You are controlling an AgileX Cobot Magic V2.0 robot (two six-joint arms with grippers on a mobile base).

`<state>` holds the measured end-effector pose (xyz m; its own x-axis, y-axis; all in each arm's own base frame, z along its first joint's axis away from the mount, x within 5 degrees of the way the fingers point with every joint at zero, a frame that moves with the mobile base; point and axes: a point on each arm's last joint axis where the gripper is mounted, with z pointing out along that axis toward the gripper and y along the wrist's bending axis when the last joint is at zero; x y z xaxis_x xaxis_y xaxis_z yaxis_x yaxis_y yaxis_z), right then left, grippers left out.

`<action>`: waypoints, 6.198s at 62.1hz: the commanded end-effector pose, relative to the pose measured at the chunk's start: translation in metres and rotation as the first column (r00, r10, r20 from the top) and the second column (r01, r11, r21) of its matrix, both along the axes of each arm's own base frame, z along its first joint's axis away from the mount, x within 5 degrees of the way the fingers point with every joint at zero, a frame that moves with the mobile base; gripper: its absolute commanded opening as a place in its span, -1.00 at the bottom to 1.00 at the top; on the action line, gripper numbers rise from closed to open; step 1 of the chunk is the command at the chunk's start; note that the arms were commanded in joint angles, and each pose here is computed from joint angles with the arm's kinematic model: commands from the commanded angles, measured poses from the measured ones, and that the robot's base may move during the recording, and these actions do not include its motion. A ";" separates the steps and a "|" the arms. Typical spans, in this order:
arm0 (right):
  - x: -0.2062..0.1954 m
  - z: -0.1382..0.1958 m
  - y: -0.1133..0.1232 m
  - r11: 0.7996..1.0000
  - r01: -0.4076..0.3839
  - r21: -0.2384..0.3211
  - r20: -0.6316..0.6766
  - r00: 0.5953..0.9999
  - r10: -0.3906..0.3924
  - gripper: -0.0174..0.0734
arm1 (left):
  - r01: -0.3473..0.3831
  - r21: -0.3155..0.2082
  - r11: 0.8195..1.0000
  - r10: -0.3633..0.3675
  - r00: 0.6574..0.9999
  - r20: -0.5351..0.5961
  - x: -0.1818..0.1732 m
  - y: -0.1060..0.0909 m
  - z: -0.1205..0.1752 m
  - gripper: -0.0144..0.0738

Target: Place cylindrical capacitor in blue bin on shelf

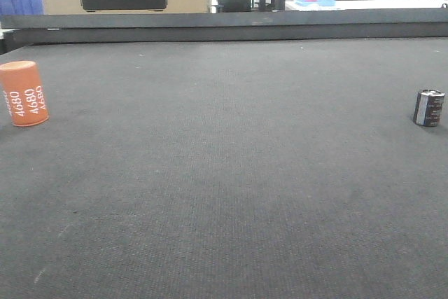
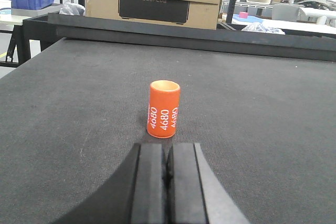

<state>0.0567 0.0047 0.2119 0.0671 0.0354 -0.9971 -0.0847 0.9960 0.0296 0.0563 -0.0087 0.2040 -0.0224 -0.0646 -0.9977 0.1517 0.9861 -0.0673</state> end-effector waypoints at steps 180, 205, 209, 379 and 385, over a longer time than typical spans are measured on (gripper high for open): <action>0.332 0.067 0.035 0.997 -0.075 -0.038 -0.962 0.273 -0.016 -0.67 | 0.015 0.107 0.994 0.074 0.628 -0.775 0.250 -0.026 0.127 -0.92; 0.348 0.029 0.035 0.996 -0.079 -0.040 -0.987 0.161 -0.027 0.36 | 0.015 0.107 0.994 0.074 0.628 -0.775 0.250 -0.026 0.127 -0.92; 0.349 0.023 0.035 0.996 -0.080 -0.040 -0.989 0.145 -0.028 0.33 | 0.015 0.107 0.994 0.074 0.628 -0.775 0.250 -0.026 0.127 -0.92; 0.352 0.004 0.035 0.995 -0.086 -0.048 -0.996 0.075 -0.041 -0.98 | 0.118 0.172 0.978 0.108 0.418 -0.902 0.361 -0.050 0.064 0.46; 0.352 0.004 0.035 0.995 -0.086 -0.048 -0.996 0.075 -0.041 -0.98 | 0.129 0.182 0.975 0.118 0.394 -0.912 0.365 -0.051 0.053 0.46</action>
<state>0.4086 0.0414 0.2138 -0.9893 -0.0455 -0.1389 -0.0535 0.9971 0.0539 0.4176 -0.0566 0.2617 -0.9245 0.1084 -0.3655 0.1125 0.9936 0.0103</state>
